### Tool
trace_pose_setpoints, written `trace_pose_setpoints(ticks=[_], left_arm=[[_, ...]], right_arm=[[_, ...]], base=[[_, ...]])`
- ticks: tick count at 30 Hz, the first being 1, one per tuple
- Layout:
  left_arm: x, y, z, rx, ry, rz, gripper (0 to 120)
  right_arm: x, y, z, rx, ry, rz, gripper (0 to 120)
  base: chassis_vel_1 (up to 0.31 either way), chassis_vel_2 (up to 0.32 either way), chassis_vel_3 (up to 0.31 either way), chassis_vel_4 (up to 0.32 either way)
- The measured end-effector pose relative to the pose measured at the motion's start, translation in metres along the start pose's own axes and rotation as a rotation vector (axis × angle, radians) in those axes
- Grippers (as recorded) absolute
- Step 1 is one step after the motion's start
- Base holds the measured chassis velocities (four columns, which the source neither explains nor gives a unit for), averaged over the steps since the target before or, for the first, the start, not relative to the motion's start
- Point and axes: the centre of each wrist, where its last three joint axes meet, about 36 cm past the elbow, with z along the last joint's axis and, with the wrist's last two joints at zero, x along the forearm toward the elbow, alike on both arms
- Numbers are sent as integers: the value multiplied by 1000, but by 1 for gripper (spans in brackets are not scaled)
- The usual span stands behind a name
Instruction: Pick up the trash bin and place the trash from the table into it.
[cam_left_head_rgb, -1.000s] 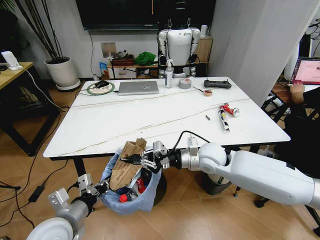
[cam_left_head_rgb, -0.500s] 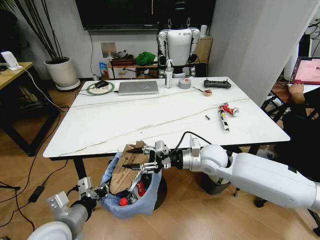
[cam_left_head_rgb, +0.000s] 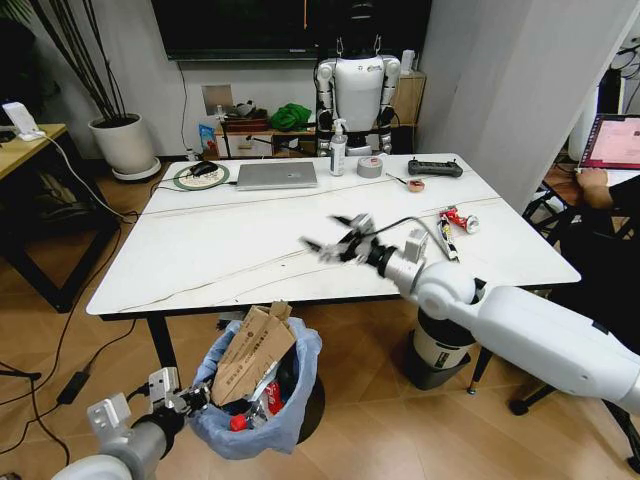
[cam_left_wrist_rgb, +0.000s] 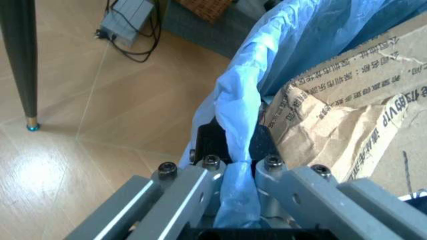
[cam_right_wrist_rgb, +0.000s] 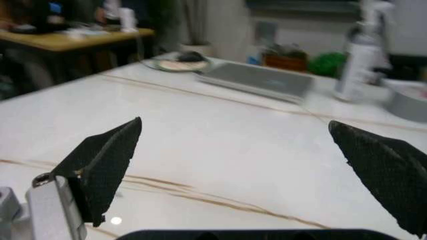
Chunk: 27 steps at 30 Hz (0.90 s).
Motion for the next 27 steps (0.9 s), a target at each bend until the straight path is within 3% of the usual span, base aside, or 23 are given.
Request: trace_pose_setpoints(ticks=[2, 7, 12, 27], left_arm=[[1, -3, -2, -5, -3, 10, 0], [3, -5, -2, -6, -6, 21, 0], [4, -6, -3, -3, -18, 23, 0], [5, -7, -2, 11, -31, 26, 0]], right_arm=[[-3, -17, 0, -36, 61, 120, 100], [-7, -47, 8, -120, 131, 201, 100], [-9, -77, 21, -196, 194, 218, 100], [-14, -123, 44, -215, 258, 280, 97]], base=[[0, 0, 0, 0], [0, 0, 0, 0], [0, 0, 0, 0], [0, 0, 0, 0]])
